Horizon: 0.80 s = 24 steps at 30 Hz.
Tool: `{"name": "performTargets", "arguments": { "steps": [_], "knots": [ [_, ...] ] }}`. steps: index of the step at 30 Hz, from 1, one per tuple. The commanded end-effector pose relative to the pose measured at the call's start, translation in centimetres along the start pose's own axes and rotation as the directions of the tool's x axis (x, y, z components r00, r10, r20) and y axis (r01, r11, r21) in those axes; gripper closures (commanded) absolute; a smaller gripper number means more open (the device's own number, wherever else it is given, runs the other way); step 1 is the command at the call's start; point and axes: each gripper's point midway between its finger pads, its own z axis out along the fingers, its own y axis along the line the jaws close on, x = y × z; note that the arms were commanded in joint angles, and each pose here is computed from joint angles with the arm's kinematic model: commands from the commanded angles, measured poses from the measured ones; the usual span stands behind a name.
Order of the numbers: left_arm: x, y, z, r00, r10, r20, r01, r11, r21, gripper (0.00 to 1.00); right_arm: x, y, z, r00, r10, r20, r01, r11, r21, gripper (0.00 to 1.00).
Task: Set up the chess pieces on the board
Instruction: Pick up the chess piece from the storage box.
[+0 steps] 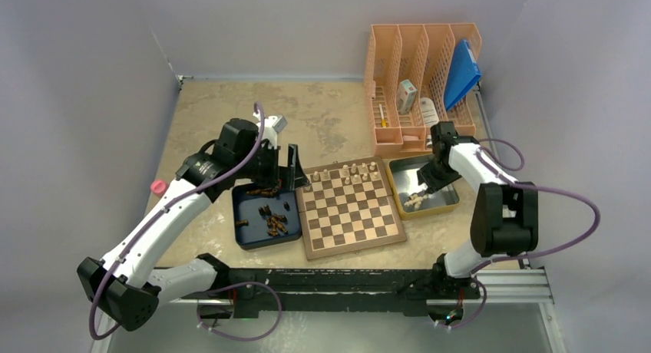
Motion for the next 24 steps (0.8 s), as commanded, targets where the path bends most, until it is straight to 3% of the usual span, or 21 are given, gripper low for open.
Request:
{"name": "performTargets", "arguments": {
  "steps": [1,9,24],
  "knots": [
    [-0.9,-0.8,-0.5,1.000,-0.026,0.004,0.026,0.999,0.020,0.01,-1.3,-0.1,2.0,0.999,0.021,0.046,-0.022,0.999,0.032,0.63],
    [-1.7,-1.2,-0.1,1.000,-0.011,-0.001,0.011,1.000,0.026,0.02,-2.5,-0.9,2.1,0.994,0.044,0.103,-0.051,0.996,0.074,0.60],
    [-1.0,-1.2,-0.7,0.999,-0.038,-0.018,0.038,0.999,0.024,0.04,-0.8,-1.9,1.4,0.997,0.076,0.030,-0.079,0.992,0.099,0.59]
  ]
}}
